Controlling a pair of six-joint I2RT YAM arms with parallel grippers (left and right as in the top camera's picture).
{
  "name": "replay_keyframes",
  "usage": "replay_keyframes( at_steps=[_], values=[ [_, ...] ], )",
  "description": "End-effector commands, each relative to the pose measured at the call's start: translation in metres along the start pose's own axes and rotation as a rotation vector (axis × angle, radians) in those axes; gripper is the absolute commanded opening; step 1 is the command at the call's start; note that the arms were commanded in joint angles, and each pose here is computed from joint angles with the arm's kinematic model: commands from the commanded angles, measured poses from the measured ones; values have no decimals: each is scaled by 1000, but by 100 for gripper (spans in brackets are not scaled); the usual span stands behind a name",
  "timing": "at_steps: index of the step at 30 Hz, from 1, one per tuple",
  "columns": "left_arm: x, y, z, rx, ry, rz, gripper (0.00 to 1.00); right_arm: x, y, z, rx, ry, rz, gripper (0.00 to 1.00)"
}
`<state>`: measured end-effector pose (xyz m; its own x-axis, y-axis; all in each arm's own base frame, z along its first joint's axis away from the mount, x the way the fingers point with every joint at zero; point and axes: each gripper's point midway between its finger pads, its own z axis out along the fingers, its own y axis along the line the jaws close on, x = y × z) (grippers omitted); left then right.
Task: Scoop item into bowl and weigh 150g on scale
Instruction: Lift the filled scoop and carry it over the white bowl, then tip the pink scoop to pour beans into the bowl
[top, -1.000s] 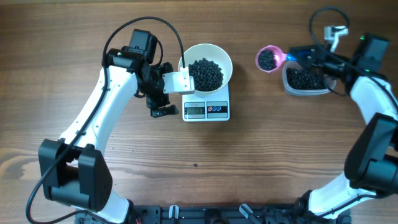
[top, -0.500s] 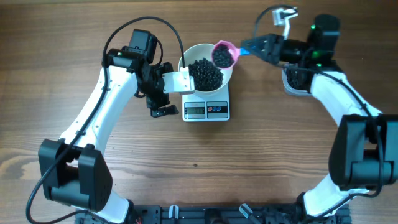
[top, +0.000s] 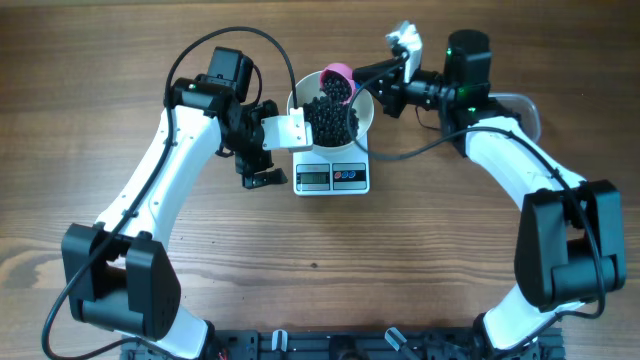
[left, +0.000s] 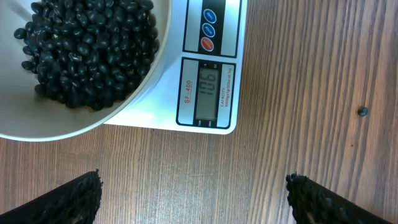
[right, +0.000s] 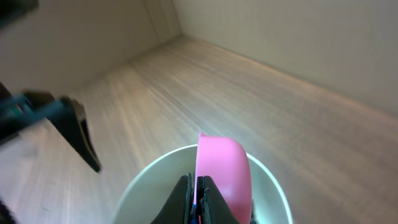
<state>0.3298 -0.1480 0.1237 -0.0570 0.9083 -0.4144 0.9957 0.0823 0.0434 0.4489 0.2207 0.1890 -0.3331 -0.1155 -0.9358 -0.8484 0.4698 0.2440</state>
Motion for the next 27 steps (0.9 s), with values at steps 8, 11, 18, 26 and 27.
replay_keyframes(
  at_steps=[8, 11, 18, 26, 27],
  values=[
    [-2, 0, -5, -9, -15, 14, 100, -59, 34, -25, 62, -56, -433, 4],
    [-2, 0, -5, -9, -15, 14, 100, -62, 40, -29, 98, -24, -497, 4],
    [-2, 0, -5, -9, -15, 14, 100, -39, 39, -13, 222, 142, -660, 4],
    [-2, 0, -5, -9, -15, 14, 100, -29, 42, -1, 301, 254, -825, 4],
    [-2, 0, -5, -9, -15, 14, 100, -28, 42, 0, 297, 253, -822, 4]
  ],
)
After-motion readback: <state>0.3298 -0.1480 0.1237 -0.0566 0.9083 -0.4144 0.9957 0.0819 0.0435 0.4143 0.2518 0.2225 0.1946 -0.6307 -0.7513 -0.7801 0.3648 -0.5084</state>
